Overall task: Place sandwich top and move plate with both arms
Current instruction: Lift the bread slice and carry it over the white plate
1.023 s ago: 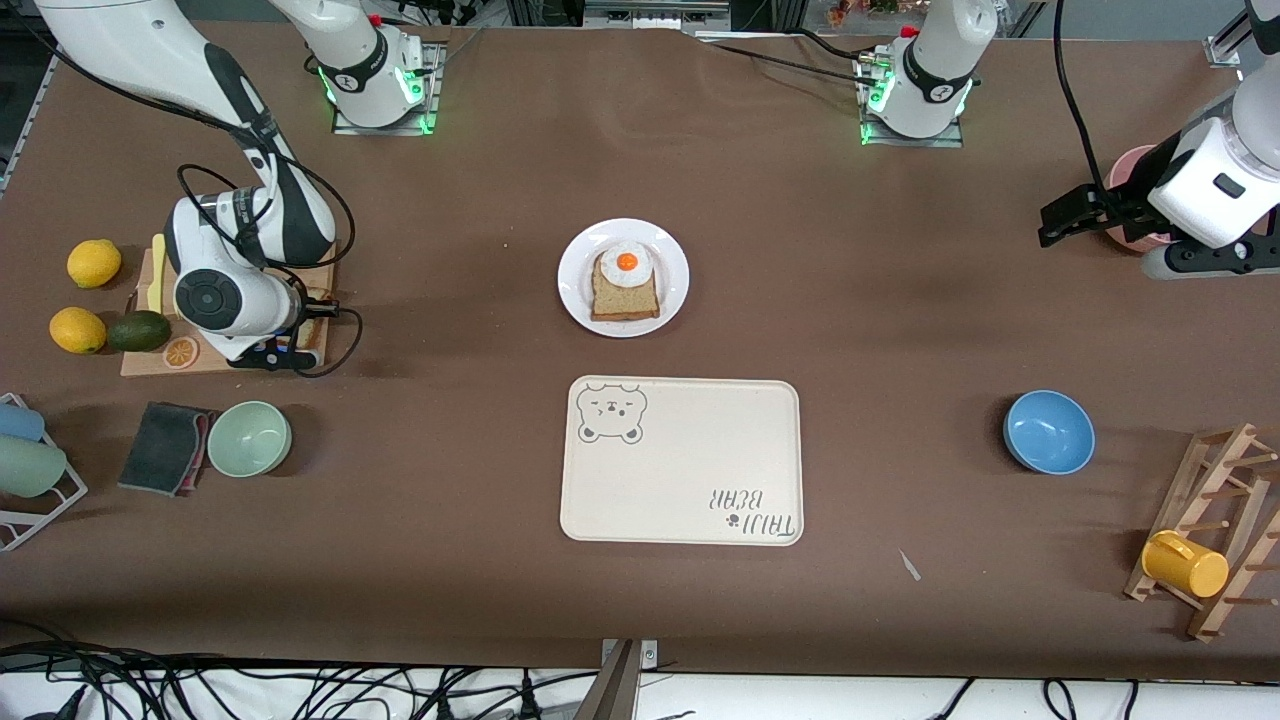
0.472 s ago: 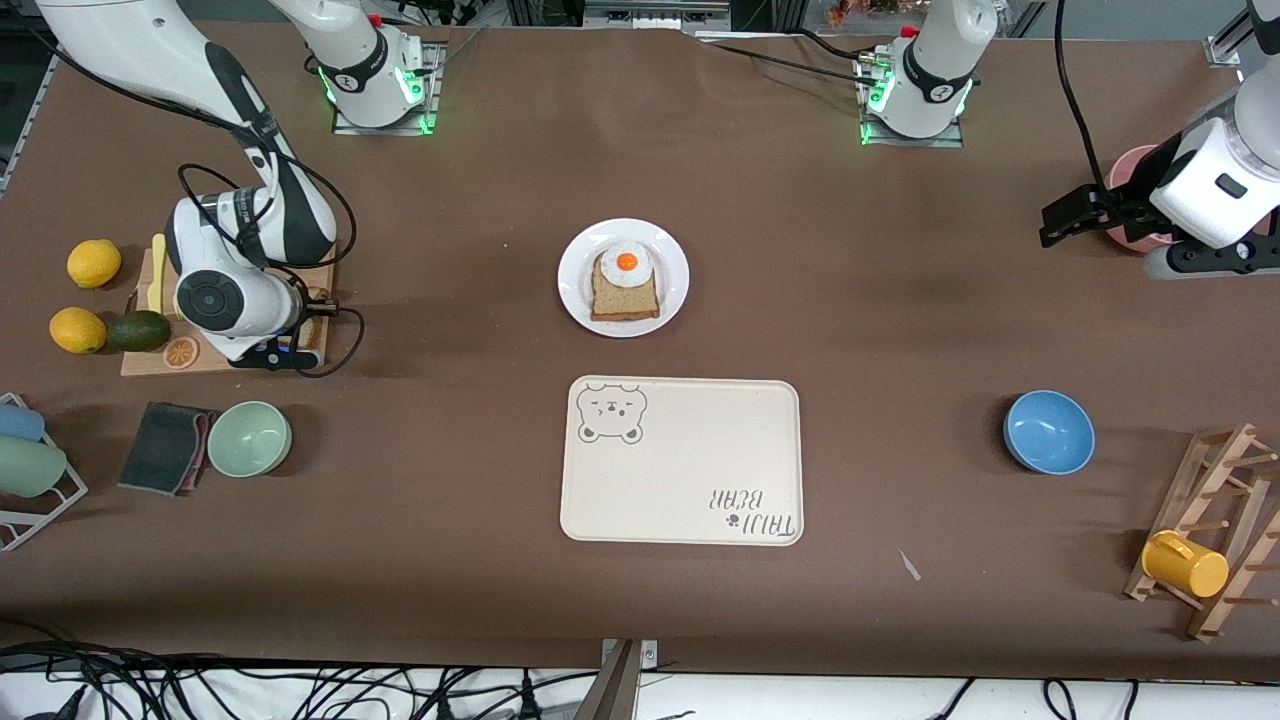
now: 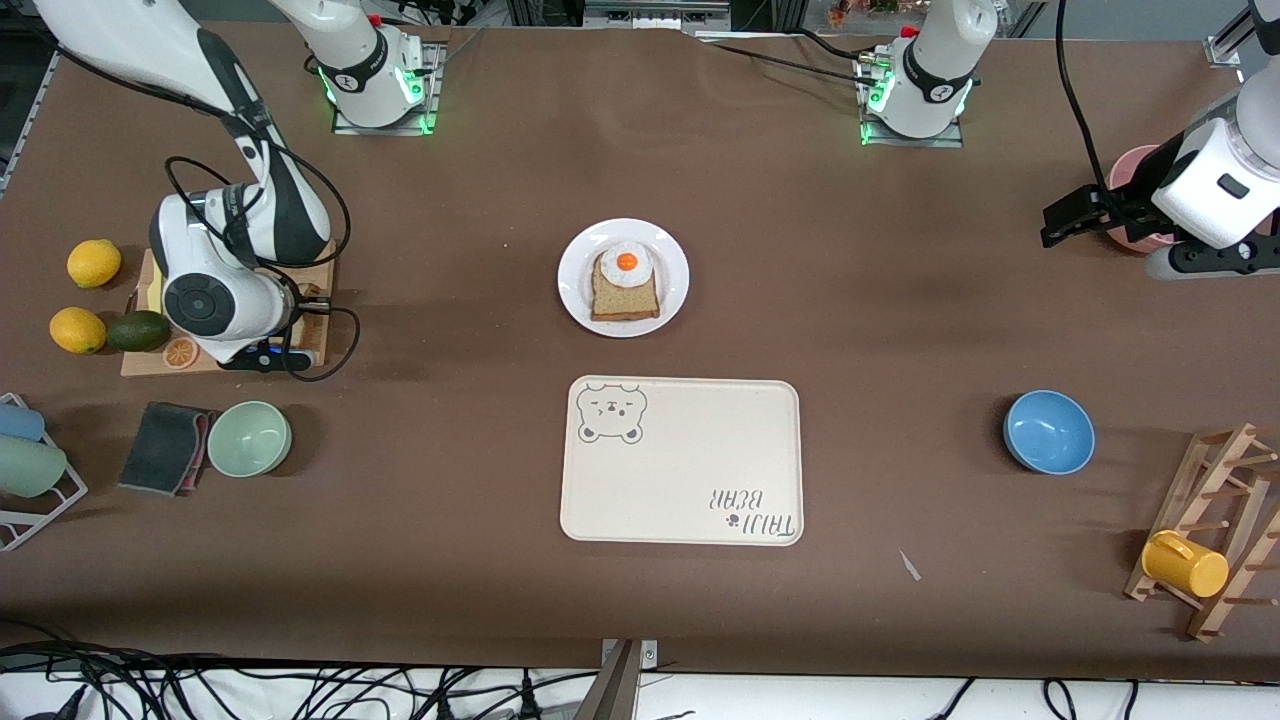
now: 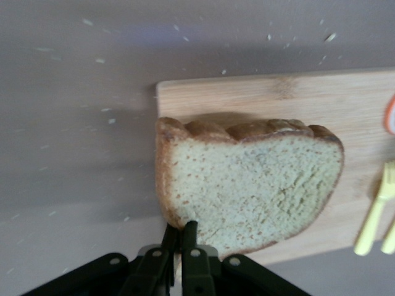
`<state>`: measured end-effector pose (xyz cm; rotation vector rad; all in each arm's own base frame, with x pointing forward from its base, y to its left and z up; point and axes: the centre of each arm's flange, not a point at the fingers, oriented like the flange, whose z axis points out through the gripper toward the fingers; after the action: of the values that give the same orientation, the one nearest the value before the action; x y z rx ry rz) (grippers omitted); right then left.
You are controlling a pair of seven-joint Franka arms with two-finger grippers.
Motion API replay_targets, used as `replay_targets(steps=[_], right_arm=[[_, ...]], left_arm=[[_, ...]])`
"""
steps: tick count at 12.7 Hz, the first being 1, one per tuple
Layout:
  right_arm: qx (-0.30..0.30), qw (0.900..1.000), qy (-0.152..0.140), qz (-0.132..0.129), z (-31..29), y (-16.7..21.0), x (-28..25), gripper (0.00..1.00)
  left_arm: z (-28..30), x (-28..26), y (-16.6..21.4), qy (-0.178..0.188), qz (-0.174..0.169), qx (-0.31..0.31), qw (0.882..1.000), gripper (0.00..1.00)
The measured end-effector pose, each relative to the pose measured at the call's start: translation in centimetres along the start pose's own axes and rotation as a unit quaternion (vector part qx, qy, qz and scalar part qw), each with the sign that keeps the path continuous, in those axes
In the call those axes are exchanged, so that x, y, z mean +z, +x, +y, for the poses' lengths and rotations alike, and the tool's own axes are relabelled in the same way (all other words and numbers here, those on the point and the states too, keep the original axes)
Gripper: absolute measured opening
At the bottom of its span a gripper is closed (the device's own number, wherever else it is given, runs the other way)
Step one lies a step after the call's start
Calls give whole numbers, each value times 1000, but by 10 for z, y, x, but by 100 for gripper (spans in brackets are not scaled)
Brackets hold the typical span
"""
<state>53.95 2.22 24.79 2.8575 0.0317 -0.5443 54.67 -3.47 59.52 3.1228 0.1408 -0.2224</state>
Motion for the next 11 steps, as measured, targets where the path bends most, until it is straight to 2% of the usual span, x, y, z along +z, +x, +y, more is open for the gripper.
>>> replay_targets(steps=[2, 5, 6, 8, 11], right_arm=[[-4, 1000, 9, -2, -21, -10, -36, 6], [-19, 999, 43, -15, -65, -25, -89, 6], [-34, 998, 50, -10, -84, -29, -106, 6], [-51, 997, 64, 15, -134, -43, -140, 6], [-39, 994, 92, 54, -214, -69, -172, 6]], left_arm=[[0, 0, 0, 0, 0, 0, 1000, 100], [2, 0, 0, 0, 0, 2, 1000, 100], [3, 0, 0, 0, 0, 3, 1000, 100], [3, 0, -1, 0, 0, 3, 1000, 100], [3, 0, 0, 0, 0, 3, 1000, 100]])
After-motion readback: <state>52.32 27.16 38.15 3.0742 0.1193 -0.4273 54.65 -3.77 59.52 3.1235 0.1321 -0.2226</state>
